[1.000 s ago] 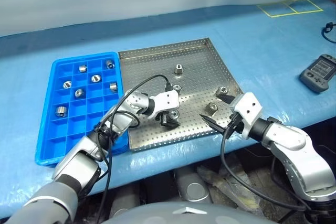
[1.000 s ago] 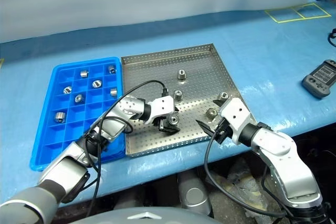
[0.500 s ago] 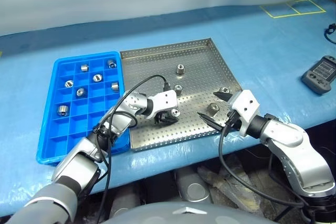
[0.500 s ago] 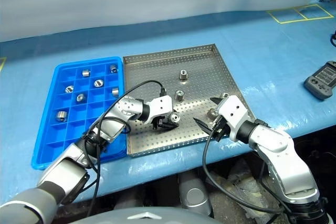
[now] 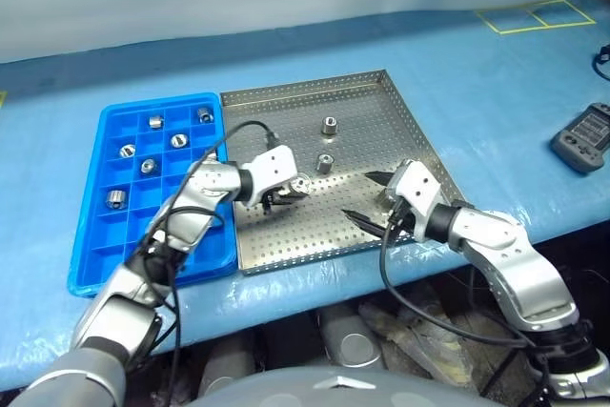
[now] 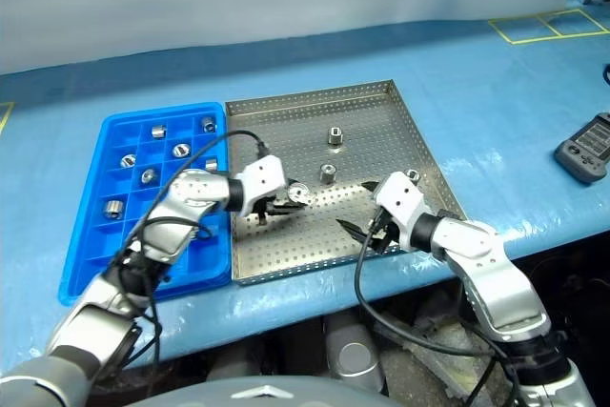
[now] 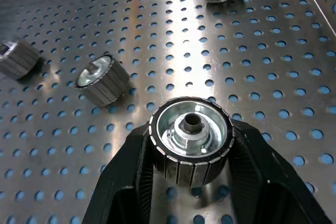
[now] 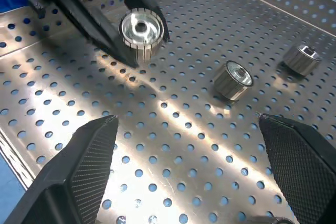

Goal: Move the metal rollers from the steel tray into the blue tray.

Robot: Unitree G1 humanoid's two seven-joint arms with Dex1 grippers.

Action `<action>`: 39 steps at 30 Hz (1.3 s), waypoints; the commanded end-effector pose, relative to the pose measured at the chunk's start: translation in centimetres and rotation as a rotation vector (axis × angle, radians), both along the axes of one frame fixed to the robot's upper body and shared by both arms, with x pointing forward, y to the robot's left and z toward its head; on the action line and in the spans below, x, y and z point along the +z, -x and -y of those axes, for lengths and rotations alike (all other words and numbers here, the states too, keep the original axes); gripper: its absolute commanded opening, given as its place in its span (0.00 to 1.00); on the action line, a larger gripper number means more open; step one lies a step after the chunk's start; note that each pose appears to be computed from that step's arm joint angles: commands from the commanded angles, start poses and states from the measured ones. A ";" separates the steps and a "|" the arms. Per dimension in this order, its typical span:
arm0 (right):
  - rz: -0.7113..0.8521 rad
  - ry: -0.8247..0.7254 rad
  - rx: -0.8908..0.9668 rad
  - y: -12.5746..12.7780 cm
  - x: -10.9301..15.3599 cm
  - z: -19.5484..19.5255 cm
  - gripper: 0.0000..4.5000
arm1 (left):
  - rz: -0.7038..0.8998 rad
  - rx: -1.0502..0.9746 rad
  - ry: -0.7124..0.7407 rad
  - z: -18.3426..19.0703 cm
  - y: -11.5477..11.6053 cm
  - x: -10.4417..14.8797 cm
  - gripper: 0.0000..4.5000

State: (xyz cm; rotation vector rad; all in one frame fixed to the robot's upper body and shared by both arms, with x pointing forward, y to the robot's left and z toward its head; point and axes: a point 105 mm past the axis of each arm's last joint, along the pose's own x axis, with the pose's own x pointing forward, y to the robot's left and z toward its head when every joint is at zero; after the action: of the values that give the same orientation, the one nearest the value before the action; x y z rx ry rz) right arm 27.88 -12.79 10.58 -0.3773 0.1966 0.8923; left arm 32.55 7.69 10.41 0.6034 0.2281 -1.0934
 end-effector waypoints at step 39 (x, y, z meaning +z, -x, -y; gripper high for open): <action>0.074 -0.022 0.338 -1.4 2.1 -5.2 1.00 | 0.047 0.838 -0.118 -17.4 8.7 1.0 0.55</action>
State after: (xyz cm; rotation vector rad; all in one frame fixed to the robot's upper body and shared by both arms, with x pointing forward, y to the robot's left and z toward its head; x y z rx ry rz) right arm 29.45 -7.70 11.21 -0.4097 0.1226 1.2071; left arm 23.55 25.05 11.07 0.5419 0.4756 -0.2567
